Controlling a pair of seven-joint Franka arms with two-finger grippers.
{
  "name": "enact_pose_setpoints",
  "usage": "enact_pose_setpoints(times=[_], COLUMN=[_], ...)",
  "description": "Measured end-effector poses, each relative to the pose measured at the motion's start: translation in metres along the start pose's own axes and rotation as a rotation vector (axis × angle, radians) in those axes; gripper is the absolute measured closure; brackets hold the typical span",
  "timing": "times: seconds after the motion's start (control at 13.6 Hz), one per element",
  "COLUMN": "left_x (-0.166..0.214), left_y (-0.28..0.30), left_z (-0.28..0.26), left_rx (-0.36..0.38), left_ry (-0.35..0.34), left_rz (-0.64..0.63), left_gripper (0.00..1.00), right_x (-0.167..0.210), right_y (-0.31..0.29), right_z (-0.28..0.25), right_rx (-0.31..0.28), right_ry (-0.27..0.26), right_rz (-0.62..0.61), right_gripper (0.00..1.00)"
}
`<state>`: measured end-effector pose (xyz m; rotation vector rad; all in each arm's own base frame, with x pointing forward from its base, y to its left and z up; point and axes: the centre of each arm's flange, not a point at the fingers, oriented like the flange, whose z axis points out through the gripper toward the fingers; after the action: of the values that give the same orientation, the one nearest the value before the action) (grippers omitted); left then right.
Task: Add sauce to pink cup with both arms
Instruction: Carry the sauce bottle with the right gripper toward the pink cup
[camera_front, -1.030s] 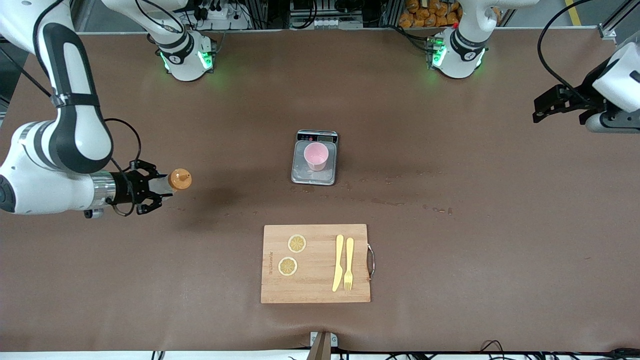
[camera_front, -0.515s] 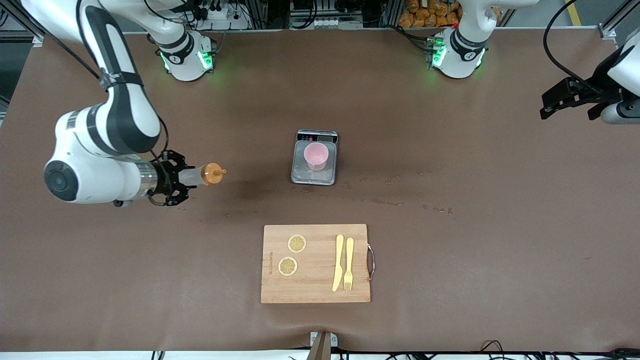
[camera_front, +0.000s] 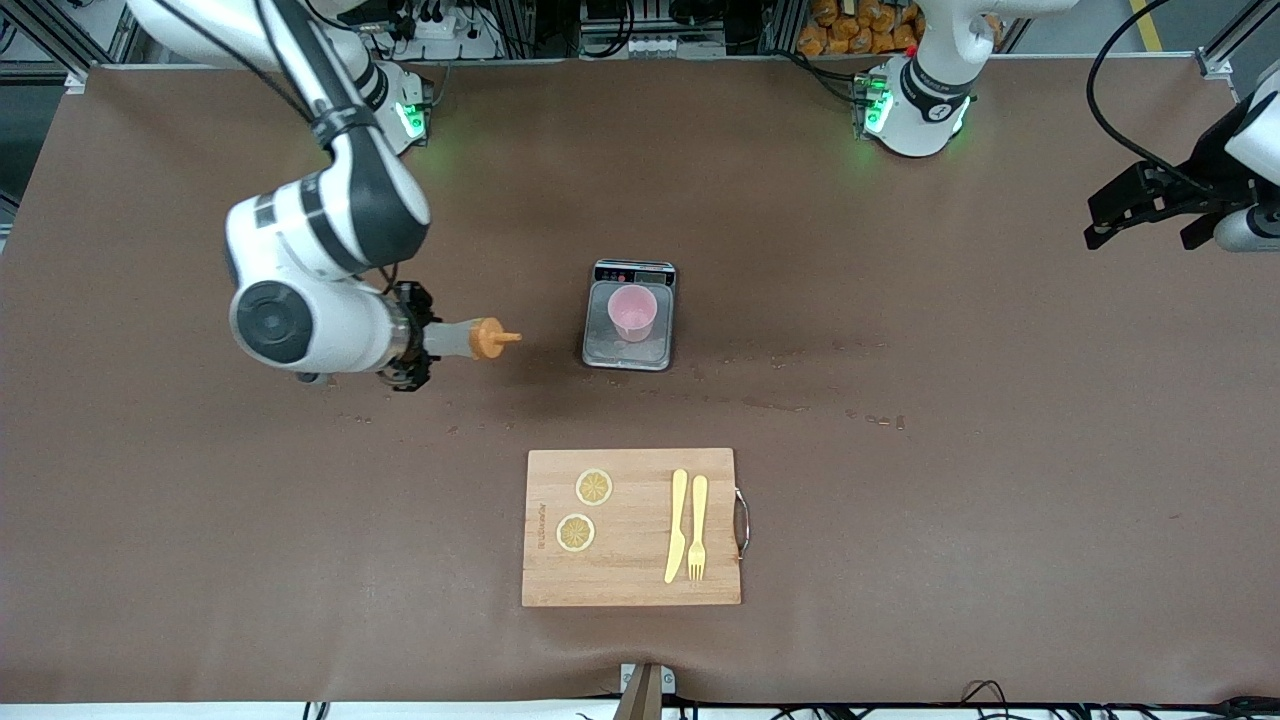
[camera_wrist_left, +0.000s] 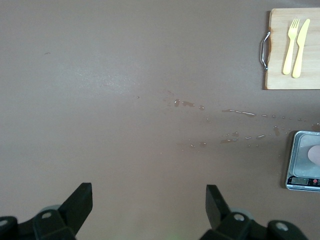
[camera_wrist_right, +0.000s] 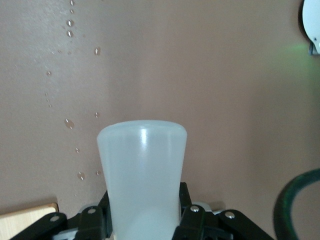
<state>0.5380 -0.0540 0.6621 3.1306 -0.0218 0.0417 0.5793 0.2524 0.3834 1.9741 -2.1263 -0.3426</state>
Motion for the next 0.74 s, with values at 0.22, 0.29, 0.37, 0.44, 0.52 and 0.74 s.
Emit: enact_pose_setpoints(times=[0.22, 0.29, 0.37, 0.44, 0.52, 0.74], left_x=[0.002, 0.003, 0.004, 0.005, 0.006, 0.005], left_y=[-0.002, -0.002, -0.002, -0.002, -0.002, -0.003], left_z=[0.004, 0.006, 0.007, 0.009, 0.010, 0.014], left_rx=[0.001, 0.002, 0.002, 0.002, 0.003, 0.004], left_ry=[-0.006, -0.010, -0.013, -0.015, -0.018, -0.036], left_rz=[-0.004, -0.005, -0.006, -0.005, -0.006, -0.007], left_gripper=[0.00, 0.00, 0.00, 0.00, 0.00, 0.00], right_x=[-0.034, -0.042, -0.051, -0.057, -0.063, -0.083], right_y=[0.018, 0.023, 0.028, 0.032, 0.036, 0.048], right_z=[0.007, 0.009, 0.013, 0.016, 0.019, 0.028], right_rx=[0.029, 0.034, 0.040, 0.043, 0.045, 0.052], right_ry=[0.068, 0.084, 0.102, 0.113, 0.122, 0.150], right_rz=[0.037, 0.049, 0.062, 0.077, 0.088, 0.119], right_gripper=[0.49, 0.49, 0.49, 0.49, 0.49, 0.49])
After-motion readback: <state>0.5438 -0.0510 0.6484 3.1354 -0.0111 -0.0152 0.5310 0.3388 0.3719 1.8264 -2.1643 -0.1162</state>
